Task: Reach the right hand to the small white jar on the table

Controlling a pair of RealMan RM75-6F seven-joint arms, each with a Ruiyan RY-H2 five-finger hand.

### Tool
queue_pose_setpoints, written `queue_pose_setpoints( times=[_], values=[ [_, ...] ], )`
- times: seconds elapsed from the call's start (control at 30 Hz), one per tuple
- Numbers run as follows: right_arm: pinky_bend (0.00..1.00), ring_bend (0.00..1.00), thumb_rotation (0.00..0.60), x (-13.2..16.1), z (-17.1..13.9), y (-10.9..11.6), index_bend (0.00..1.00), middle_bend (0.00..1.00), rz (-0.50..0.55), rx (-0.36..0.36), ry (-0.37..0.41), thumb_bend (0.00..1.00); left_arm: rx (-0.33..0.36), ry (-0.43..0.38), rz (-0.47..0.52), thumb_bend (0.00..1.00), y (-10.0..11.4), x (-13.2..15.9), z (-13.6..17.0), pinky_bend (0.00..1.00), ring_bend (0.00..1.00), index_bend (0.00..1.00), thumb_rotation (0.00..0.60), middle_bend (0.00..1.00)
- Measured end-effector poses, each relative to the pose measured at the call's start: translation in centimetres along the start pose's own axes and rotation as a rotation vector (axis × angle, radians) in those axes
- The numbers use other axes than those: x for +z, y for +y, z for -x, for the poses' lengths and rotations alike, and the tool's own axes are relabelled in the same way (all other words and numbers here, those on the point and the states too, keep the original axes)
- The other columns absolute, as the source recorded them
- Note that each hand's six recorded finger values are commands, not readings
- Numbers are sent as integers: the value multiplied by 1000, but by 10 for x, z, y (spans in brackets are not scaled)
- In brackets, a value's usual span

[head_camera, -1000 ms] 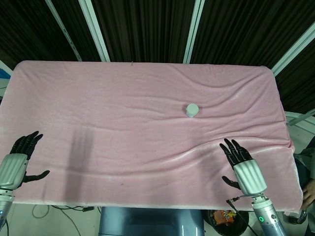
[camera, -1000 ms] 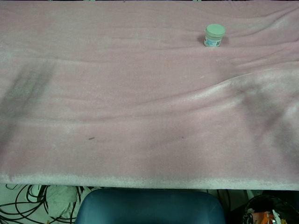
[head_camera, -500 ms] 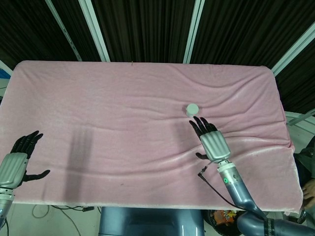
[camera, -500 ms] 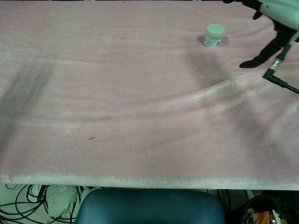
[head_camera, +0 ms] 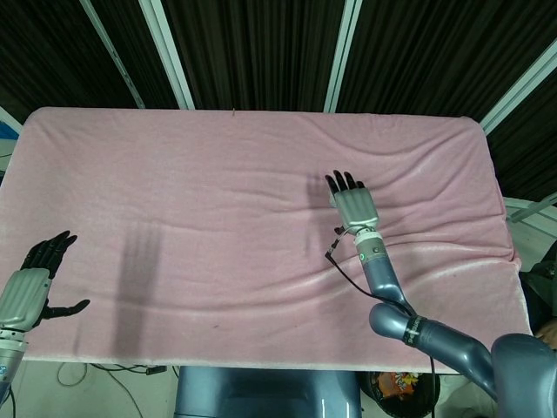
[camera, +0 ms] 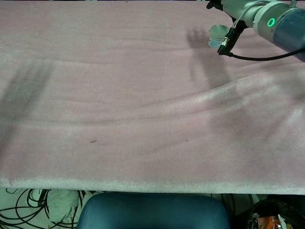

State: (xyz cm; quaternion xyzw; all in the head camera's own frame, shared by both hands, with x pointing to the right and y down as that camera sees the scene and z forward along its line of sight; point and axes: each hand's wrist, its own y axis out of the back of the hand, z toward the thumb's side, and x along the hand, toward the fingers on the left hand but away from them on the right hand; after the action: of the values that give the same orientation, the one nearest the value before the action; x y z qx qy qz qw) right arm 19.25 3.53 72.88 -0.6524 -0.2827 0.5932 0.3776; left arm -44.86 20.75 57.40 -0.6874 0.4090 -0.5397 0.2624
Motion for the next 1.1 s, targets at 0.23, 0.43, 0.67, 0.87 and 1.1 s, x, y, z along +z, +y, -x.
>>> queue_pose_setpoints(
  times=[0.23,0.43,0.67,0.87,1.1],
  values=[
    [253,52,600,-8,28,-9,56,39,-25,32,-64,183,-12,11,-6,0,-2,0,-1,0,0,0,600,0],
    [418,213,600,-14,42,-17,332,230,-8,50,-99,367,-21,24,-8,0,-4,-2,-3,0,0,0,600,0],
    [703,550,600,-9,48,-24,724,557,28,50,-84,609,-29,32,-10,0,-6,-2,-5,0,0,0,600,0],
    [725,593,600,2,47,-25,776,599,60,30,-40,624,-23,36,-7,0,-5,-2,-5,0,0,0,600,0],
    [726,593,600,19,40,-6,777,600,136,-56,39,624,-14,29,-5,0,-4,-1,-5,0,0,0,600,0]
  ],
)
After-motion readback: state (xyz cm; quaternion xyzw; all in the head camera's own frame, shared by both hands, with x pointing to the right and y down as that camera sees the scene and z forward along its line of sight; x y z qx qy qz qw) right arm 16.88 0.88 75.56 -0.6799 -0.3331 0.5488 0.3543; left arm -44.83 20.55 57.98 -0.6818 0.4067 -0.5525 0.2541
